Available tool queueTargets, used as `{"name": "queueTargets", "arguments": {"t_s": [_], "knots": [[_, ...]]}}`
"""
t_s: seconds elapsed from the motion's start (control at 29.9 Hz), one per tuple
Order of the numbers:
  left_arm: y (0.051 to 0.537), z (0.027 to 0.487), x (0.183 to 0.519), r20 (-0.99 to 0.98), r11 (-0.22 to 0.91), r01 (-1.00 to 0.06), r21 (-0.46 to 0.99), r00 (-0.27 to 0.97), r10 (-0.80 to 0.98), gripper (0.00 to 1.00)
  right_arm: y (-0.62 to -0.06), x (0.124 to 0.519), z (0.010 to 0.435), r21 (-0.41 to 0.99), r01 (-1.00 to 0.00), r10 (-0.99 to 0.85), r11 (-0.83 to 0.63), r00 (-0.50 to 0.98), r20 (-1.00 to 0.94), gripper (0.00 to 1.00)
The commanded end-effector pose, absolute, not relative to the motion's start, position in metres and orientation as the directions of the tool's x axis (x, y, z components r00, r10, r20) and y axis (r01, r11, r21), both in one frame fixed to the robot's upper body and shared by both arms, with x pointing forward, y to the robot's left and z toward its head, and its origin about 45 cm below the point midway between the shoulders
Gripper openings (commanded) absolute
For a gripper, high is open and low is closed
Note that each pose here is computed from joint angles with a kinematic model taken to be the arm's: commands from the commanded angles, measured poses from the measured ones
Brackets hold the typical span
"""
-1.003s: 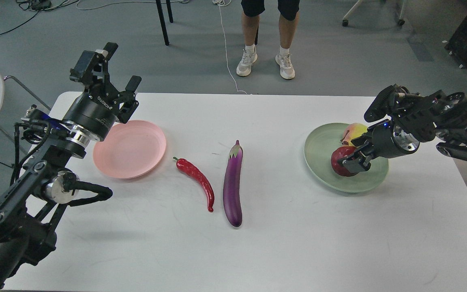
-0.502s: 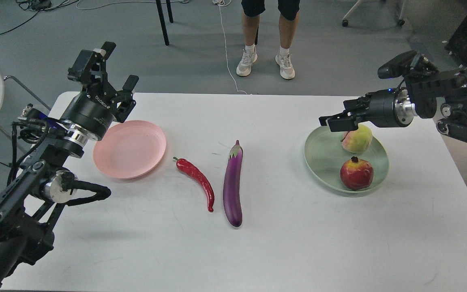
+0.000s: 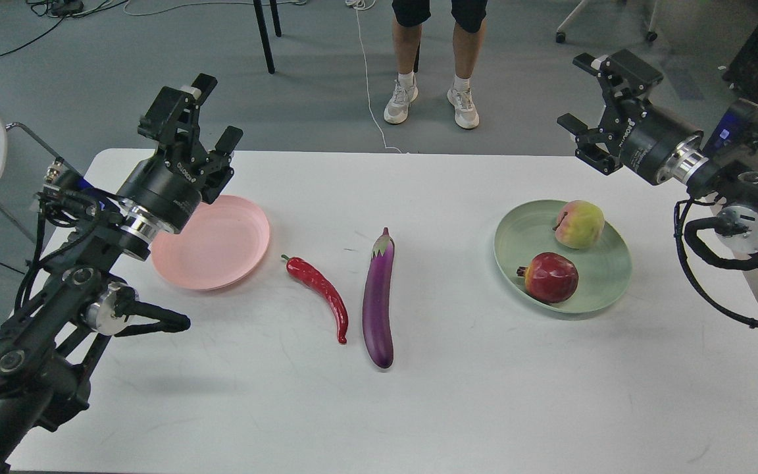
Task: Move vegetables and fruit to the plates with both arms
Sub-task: 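Raise the right gripper away and lower the left gripper toward the chili, then grasp the red chili pepper with the left gripper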
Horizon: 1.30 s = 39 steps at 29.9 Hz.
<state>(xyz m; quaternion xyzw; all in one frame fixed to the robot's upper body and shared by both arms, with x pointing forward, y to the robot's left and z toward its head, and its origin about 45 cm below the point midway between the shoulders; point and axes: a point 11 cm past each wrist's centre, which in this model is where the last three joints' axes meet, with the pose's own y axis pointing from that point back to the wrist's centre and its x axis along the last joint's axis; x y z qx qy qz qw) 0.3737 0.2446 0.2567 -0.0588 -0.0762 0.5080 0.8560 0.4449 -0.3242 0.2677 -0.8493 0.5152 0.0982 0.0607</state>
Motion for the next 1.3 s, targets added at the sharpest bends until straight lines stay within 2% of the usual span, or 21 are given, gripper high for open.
{"name": "queueTargets", "arguments": {"t_s": [0.0,0.07,0.17,0.3,0.43,0.6,0.77,1.27], "knots": [[0.219,0.242,0.351,0.348,0.632,-0.773,-0.059,0.577,0.739,0.98,-0.333,0.436,0.252,-0.025,-0.897,-0.836,-0.441,0.421,-0.352,0.98],[0.208,0.227,0.339,0.544,0.696,-0.716,0.055,0.606,0.581,0.98,-0.338,0.431,0.241,-0.011,-0.903,-0.838,-0.429,0.402,-0.368,0.98],[0.205,0.209,0.333,0.752,0.723,-0.659,0.207,0.580,0.313,0.98,-0.344,0.426,0.232,0.006,-0.908,-0.843,-0.419,0.386,-0.374,0.98],[0.205,0.189,0.328,0.791,0.671,-0.634,0.385,0.601,0.114,0.98,-0.350,0.423,0.231,0.013,-0.911,-0.848,-0.412,0.378,-0.372,0.98],[0.206,0.177,0.335,0.767,0.527,-0.688,0.499,0.633,0.100,0.98,-0.350,0.423,0.230,0.016,-0.911,-0.848,-0.412,0.377,-0.372,0.98],[0.194,0.179,0.341,0.712,0.482,-0.641,0.597,0.701,0.051,0.98,-0.350,0.422,0.228,0.019,-0.911,-0.848,-0.412,0.376,-0.373,0.98],[0.191,0.186,0.351,0.676,0.437,-0.645,0.627,0.729,0.107,0.98,-0.351,0.422,0.228,0.020,-0.912,-0.849,-0.410,0.374,-0.373,0.98],[0.164,0.151,0.339,0.604,0.378,-0.588,0.715,0.792,0.088,0.98,-0.349,0.420,0.222,0.027,-0.910,-0.846,-0.413,0.373,-0.382,0.98]]}}
